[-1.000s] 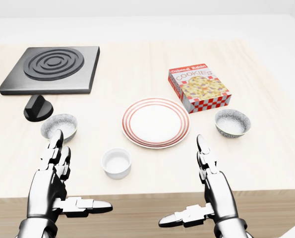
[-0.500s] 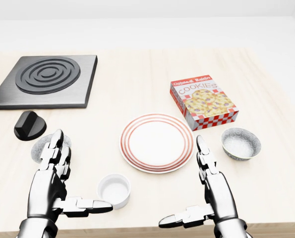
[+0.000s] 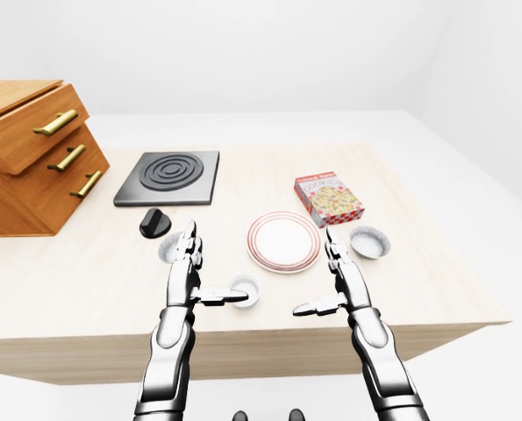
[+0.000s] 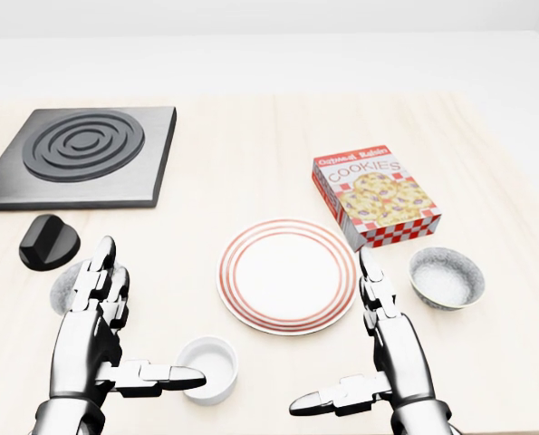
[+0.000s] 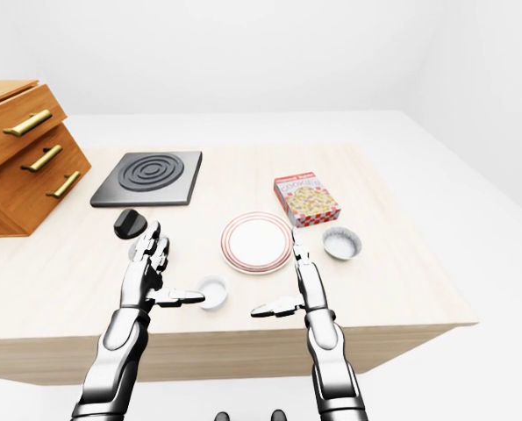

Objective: Pick the akita bowl next to the plate and place it on the plate.

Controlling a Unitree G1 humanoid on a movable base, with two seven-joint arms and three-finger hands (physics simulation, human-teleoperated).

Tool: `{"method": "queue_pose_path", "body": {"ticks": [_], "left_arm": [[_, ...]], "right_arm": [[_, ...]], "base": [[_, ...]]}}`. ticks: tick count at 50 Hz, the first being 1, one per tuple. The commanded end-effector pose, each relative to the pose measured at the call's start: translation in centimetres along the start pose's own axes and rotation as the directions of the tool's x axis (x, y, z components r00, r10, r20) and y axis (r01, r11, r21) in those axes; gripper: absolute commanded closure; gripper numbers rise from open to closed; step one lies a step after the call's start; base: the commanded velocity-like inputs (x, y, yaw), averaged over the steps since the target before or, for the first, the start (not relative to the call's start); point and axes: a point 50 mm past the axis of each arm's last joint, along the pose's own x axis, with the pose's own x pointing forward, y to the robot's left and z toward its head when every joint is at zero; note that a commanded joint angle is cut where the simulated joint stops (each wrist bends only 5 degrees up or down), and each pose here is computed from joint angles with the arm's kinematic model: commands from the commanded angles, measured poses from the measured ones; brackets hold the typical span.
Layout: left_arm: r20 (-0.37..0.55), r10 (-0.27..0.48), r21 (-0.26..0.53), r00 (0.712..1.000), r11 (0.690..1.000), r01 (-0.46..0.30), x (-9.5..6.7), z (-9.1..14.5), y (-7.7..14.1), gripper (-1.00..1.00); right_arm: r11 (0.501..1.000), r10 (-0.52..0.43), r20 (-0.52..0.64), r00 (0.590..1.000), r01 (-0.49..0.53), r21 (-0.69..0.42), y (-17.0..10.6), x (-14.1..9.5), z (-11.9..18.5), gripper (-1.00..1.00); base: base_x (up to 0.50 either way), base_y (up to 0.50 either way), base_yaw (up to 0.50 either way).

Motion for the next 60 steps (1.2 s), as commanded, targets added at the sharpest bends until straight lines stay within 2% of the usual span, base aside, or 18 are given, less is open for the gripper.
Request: {"method": "queue_pose_path", "body": {"ticks": [1,60], "left_arm": [[-0.001,0.0,-0.001,1.0,1.0,0.0,0.05,-0.13,0.04,-1.0],[-0.006,-0.001,0.005,1.0,1.0,0.001,0.0,-0.12,0.01,-1.0]], "right_arm": [[1.0,0.001,-0.005,1.0,-0.001,0.001,0.03,-0.01,-0.11,-1.0],[1.0,0.016,-0.003,1.0,-0.016,-0.008,0.19,-0.28,-0.06,-1.0]], "base": [[0.07,0.0,0.0],[0.05,0.0,0.0]]}}
